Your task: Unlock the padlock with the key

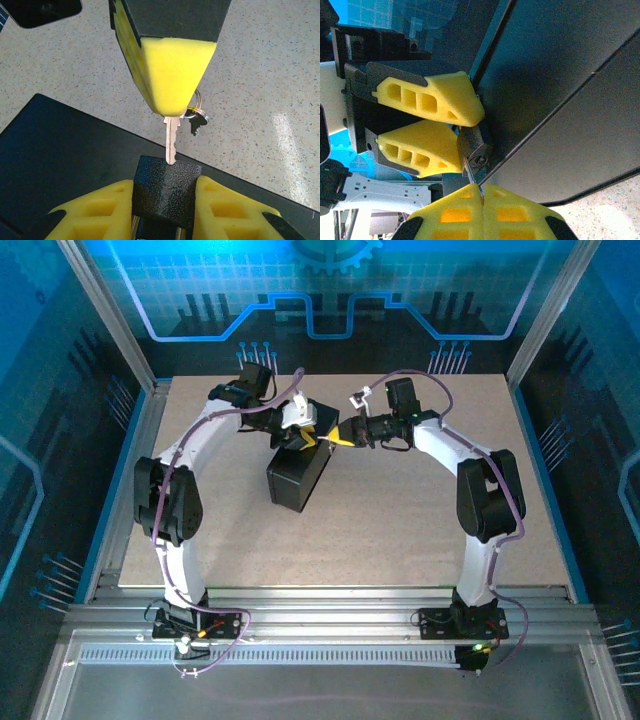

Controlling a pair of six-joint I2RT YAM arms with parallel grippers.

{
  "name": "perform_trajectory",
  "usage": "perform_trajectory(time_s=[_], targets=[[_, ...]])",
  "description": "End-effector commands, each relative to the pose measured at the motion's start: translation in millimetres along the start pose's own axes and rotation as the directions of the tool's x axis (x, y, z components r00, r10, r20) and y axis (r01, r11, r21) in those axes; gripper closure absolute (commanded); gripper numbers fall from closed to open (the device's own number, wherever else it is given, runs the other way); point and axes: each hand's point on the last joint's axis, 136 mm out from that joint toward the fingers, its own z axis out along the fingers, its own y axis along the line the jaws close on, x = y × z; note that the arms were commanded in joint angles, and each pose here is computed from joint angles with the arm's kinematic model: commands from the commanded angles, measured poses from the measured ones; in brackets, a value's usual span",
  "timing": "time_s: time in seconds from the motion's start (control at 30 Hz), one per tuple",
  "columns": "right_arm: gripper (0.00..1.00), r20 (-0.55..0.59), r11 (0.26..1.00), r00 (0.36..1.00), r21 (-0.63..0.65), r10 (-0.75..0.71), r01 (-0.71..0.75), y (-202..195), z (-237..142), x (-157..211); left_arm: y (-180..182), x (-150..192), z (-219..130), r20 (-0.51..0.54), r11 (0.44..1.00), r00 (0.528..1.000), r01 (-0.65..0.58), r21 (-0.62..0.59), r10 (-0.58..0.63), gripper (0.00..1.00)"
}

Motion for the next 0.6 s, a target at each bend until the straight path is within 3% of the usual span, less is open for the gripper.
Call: perform_trajectory(time_s=[0.0,0.57], targets=[[1.0,-0.019,0.999,0.999,-0.011,0.042,-0.042,-8.2,3.7,8.8,-27.1,14.9,9.6,-0.037,0.993,0.996,0.082,0.09,-0.079,0.74],[1.0,0.005,0.998,0.998,-0.023,0.055,-0.055,-8.3,-5.5,13.3,-32.8,17.6,7.2,-0.049,0.992,0.995,0.093,0.087,-0.089,0.73]])
